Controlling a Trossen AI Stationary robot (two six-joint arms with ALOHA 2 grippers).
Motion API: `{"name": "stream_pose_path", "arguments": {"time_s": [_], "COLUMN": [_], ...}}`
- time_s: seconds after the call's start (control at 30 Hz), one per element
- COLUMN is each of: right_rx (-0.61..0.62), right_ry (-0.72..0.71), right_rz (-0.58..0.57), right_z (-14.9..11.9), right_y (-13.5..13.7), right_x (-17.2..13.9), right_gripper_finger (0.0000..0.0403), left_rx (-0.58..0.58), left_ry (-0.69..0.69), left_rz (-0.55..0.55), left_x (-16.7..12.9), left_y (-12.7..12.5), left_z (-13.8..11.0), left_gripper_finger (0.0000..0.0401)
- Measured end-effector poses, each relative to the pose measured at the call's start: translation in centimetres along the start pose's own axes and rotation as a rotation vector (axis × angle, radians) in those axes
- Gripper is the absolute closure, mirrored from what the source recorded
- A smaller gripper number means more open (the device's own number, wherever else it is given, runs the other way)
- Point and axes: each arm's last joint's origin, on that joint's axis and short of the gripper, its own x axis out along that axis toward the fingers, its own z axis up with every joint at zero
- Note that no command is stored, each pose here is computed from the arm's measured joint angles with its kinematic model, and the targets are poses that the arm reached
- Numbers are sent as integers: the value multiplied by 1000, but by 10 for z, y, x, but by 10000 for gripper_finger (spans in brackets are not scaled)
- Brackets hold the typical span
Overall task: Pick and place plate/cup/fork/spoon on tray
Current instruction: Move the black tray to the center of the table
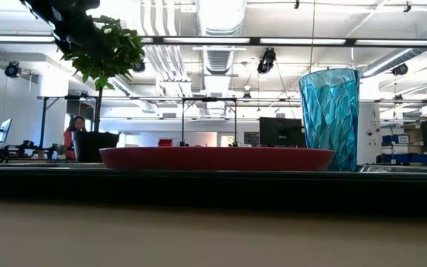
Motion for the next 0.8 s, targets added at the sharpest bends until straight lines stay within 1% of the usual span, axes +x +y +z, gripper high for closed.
{"name": "stream_pose_path", "arguments": {"time_s": [0.03, 0.1, 0.2, 0.27, 0.33, 0.47, 0.63, 0.8], "right_rx": [-13, -83, -157, -178, -179, -133, -158, -170], "right_ry": [31, 98, 202, 279, 357, 442, 474, 491], "right_rz": [33, 93, 161, 174, 170, 141, 166, 192], "right_z": [-4, -16, -40, -57, -72, -92, -116, -133], "right_y": [2, 8, 16, 16, 14, 15, 24, 34], "right_x": [7, 27, 63, 85, 100, 118, 142, 155], "right_gripper_finger": [381, 381, 381, 381, 381, 381, 381, 381], "left_rx": [-2, -5, -10, -11, -12, -14, -15, -9], "left_ry": [-4, -13, -27, -34, -38, -45, -51, -33], "left_rz": [-1, -4, -8, -9, -11, -15, -17, -13], "left_x": [-1, -3, -5, -6, -7, -9, -10, -11], "left_y": [0, 1, 1, 2, 2, 3, 3, 4], "left_z": [-1, -1, 0, 0, 0, 0, 0, -2], "left_gripper_finger": [401, 401, 401, 401, 401, 401, 401, 401]}}
